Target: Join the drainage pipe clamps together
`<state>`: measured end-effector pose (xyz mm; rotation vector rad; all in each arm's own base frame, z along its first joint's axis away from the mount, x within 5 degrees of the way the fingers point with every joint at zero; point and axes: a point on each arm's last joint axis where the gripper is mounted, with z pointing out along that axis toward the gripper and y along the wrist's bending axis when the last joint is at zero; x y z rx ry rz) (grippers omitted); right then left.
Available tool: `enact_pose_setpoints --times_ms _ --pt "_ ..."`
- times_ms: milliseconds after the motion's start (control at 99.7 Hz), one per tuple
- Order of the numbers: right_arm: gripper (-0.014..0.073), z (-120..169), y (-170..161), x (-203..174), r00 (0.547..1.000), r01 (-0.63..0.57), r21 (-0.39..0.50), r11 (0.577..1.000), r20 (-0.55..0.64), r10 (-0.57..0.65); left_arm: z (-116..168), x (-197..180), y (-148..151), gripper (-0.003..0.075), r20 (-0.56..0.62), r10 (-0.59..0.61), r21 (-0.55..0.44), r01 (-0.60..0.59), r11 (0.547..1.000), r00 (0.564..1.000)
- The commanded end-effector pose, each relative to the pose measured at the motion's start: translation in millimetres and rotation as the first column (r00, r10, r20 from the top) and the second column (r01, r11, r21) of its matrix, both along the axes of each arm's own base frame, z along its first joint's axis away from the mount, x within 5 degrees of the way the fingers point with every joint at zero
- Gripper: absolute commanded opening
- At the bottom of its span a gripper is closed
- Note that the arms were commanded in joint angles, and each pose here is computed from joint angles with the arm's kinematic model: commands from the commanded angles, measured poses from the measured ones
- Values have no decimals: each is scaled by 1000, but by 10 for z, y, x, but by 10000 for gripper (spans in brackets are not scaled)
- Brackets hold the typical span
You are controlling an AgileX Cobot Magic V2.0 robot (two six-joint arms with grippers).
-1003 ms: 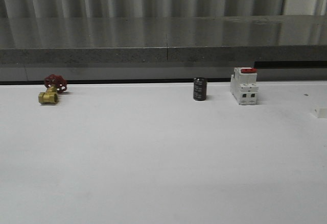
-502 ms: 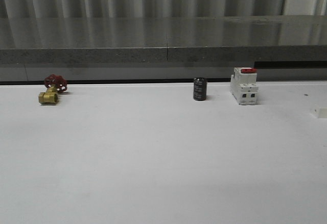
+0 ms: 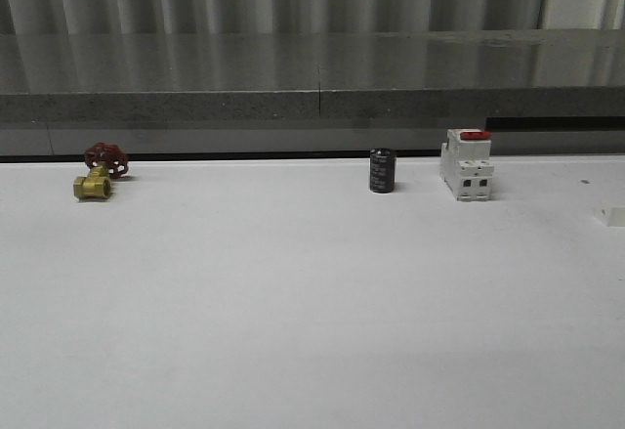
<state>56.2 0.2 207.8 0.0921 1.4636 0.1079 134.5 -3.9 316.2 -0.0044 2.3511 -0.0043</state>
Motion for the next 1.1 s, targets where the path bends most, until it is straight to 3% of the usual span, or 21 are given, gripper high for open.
enact_pose_setpoints --times_ms 0,151,251,522,903,1094 --pt "-67 140 -1 -38 993 3 -7 1000 117 -2 129 55 -19 132 74 -6 -15 7 1000 997" --pt "-67 140 -1 -38 993 3 -7 1000 117 -2 130 56 -19 542 76 -6 -15 7 1000 997" --pt "-67 140 -1 -38 993 3 -7 1000 117 -2 128 55 -19 659 73 -6 -15 7 1000 997" --pt "-67 140 -1 -38 993 3 -7 1000 117 -2 60 230 7 659 5 17 -10 -16 1000 1000" --pt "-67 140 -1 -38 993 3 -7 1000 117 -2 22 1089 259 659 -121 61 64 -53 997 991" --pt "-67 140 -1 -38 993 3 -7 1000 117 -2 -148 1504 504 658 -198 99 88 -83 993 975"
